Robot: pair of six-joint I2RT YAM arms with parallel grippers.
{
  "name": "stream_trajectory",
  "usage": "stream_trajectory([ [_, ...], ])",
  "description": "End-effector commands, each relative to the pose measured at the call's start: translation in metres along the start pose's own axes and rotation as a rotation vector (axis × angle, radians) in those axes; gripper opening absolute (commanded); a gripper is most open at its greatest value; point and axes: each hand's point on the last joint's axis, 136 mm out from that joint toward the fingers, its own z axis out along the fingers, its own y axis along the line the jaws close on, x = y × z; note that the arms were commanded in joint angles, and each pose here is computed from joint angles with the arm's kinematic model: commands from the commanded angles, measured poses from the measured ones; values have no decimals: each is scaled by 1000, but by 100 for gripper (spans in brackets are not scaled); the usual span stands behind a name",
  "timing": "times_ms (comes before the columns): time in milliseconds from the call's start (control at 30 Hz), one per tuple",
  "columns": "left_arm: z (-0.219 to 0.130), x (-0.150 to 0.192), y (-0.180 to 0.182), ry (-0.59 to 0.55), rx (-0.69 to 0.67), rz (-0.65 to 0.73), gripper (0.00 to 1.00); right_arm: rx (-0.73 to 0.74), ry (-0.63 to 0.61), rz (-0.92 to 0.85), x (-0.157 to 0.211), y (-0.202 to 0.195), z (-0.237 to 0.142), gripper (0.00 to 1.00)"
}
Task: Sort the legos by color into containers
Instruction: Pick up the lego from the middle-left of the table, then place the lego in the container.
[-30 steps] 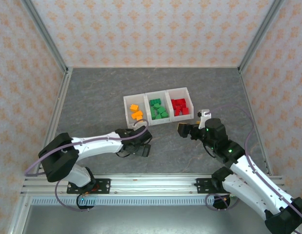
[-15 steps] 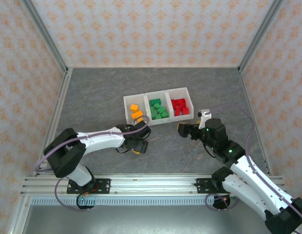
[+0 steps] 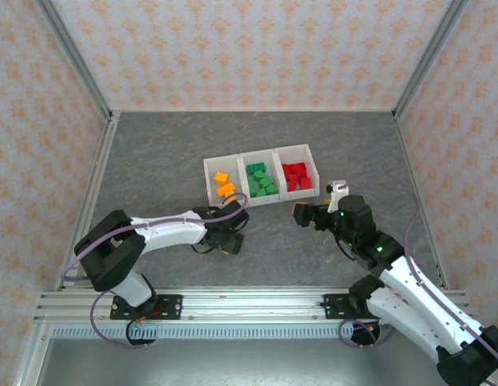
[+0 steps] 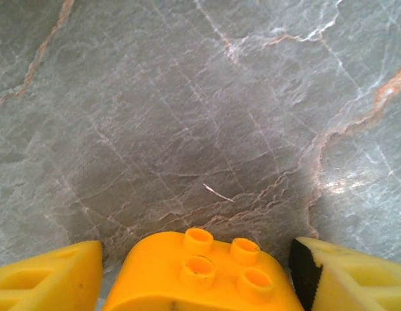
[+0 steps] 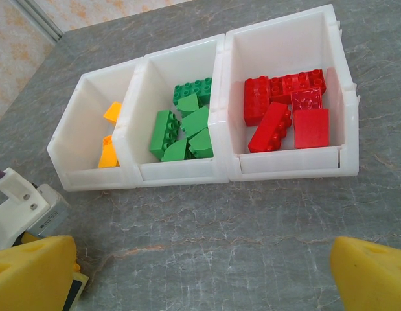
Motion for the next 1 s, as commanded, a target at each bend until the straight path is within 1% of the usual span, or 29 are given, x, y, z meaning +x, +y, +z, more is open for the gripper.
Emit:
stream_trajectory([
  [0, 14, 12, -5, 46, 28, 16, 69, 22, -11, -1, -2, -3, -2, 100],
  [267, 1, -3, -3, 2, 1, 2, 52, 22, -11, -1, -3, -3, -2, 100],
  [333, -6, -10, -1, -24, -12, -12, 46, 21, -12, 0, -3, -2, -2, 100],
  [433, -20, -22, 1, -73, -19, -39, 40, 21, -13, 0, -3, -2, -2, 100],
  [567, -49, -46, 9, -173, -36, -107, 39, 20, -15, -1, -4, -2, -2, 100],
  [733, -99, -91, 26, -345, -24, -226, 37, 14, -14, -2, -4, -1, -3, 100],
  [833, -124, -116, 46, -439, -56, -292, 38, 10, -20, -1, -5, 0, -4, 100],
  [900, -133, -128, 61, -471, -102, -329, 39, 9, -23, -1, -5, 0, -5, 100],
  [967, -135, -140, 69, -482, -108, -350, 39, 3, -28, -3, -7, 1, -6, 100],
])
